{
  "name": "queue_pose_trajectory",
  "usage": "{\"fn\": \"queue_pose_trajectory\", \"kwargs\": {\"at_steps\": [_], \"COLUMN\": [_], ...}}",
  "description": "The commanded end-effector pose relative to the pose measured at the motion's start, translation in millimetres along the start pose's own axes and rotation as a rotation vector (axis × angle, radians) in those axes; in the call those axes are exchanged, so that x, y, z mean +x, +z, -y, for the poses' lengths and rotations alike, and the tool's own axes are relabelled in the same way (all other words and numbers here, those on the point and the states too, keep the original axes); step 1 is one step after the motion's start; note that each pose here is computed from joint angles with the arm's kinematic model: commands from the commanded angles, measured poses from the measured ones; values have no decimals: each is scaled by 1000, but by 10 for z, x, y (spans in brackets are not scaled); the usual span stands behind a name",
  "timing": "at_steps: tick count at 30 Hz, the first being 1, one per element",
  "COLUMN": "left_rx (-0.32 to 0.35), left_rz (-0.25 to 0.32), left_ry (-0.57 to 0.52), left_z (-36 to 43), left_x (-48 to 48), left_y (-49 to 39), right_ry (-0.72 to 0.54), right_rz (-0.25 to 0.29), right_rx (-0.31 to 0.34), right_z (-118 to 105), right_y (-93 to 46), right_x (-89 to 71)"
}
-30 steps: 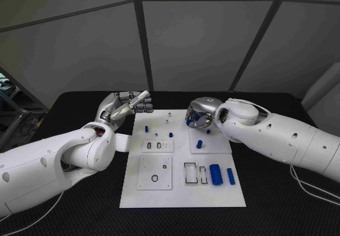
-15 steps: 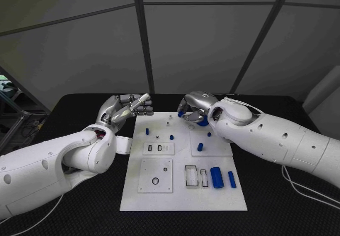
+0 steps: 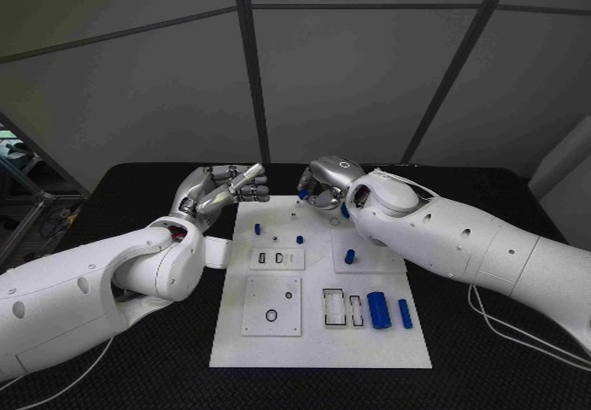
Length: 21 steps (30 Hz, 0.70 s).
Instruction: Assemble the parts on the task board
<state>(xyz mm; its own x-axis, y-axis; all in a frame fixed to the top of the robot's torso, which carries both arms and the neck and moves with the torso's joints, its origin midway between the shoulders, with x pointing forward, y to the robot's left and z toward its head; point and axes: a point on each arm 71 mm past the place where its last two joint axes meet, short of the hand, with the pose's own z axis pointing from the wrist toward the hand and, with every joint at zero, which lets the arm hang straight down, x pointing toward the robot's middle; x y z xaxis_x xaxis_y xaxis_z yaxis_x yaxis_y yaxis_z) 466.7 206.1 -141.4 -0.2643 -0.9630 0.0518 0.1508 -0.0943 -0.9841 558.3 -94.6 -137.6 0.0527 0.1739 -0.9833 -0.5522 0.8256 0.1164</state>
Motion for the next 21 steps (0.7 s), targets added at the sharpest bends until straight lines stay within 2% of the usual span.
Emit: {"fn": "queue_pose_trajectory", "kwargs": {"at_steps": [1, 9, 21], "left_rx": [9, 10, 12], "left_rz": [-17, -18, -21], "left_ry": [0, 0, -2], "left_z": [20, 32, 39], "left_x": [18, 21, 36], "left_y": [3, 0, 2], "right_ry": [-10, -14, -14], "right_rz": [-9, -41, -58], "right_rx": [10, 24, 26], "right_z": [8, 16, -6], "right_y": [29, 67, 109], "right_x": [4, 51, 89]}}
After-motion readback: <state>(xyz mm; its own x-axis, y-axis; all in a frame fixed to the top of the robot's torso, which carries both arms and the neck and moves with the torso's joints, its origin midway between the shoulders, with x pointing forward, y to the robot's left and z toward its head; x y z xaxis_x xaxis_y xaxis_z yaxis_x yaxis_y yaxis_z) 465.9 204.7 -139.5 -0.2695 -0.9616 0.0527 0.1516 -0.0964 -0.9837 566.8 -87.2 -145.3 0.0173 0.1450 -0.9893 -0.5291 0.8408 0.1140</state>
